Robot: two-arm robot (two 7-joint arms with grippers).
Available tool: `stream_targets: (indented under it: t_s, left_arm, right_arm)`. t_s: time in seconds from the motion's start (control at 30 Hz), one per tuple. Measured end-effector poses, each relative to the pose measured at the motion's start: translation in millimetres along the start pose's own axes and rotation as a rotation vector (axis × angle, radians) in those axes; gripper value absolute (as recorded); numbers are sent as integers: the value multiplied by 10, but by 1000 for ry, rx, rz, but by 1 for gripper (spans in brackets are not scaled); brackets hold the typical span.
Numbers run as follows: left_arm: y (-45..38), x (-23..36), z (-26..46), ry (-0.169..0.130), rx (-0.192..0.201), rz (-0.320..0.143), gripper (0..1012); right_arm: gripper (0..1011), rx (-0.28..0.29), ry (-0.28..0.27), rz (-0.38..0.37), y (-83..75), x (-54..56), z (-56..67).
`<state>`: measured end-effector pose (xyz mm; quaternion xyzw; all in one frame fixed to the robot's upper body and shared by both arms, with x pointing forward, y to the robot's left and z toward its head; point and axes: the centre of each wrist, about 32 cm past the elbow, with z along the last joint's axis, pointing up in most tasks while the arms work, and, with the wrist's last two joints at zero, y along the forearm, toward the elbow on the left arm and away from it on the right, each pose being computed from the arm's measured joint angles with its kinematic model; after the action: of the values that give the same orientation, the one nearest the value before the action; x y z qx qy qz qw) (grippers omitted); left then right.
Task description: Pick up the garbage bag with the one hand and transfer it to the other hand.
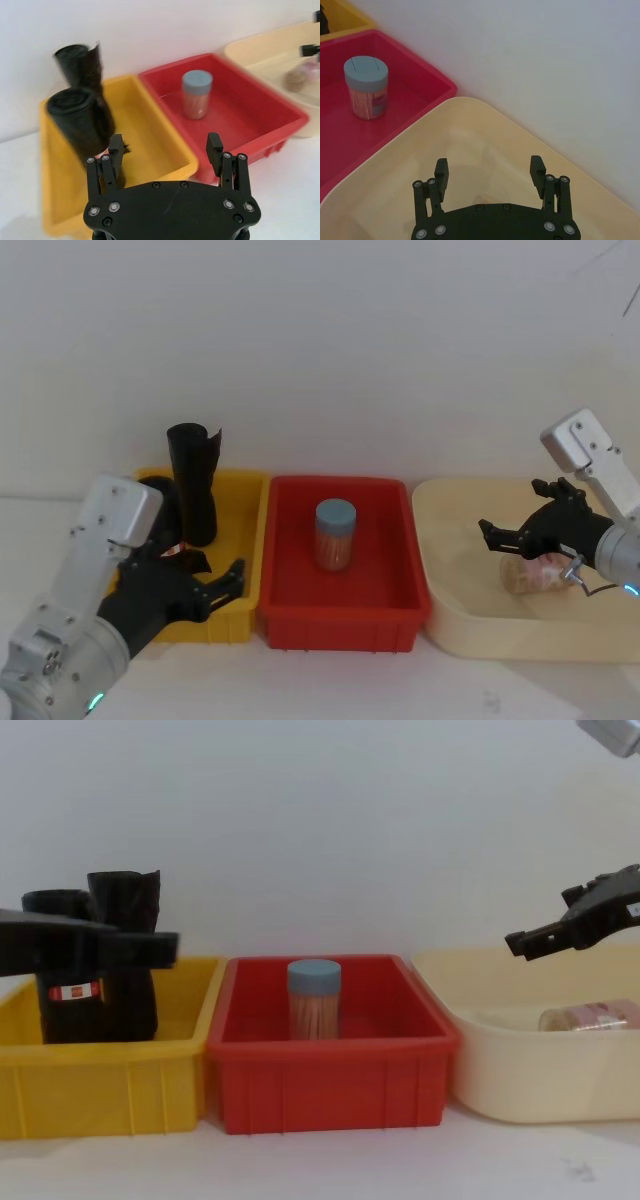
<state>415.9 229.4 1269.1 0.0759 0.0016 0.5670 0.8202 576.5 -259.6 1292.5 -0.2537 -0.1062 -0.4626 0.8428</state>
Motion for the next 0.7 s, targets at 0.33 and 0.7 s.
stream_targets:
  t_s: [0.33,0.7]
  left_arm:
    - [108,40,22,-11,56,123,1000]
    - [80,145,44,-30,76,179,1000]
  right_arm:
    - [1001,0,0,0,0,0,0]
    - [1001,0,0,0,0,0,0]
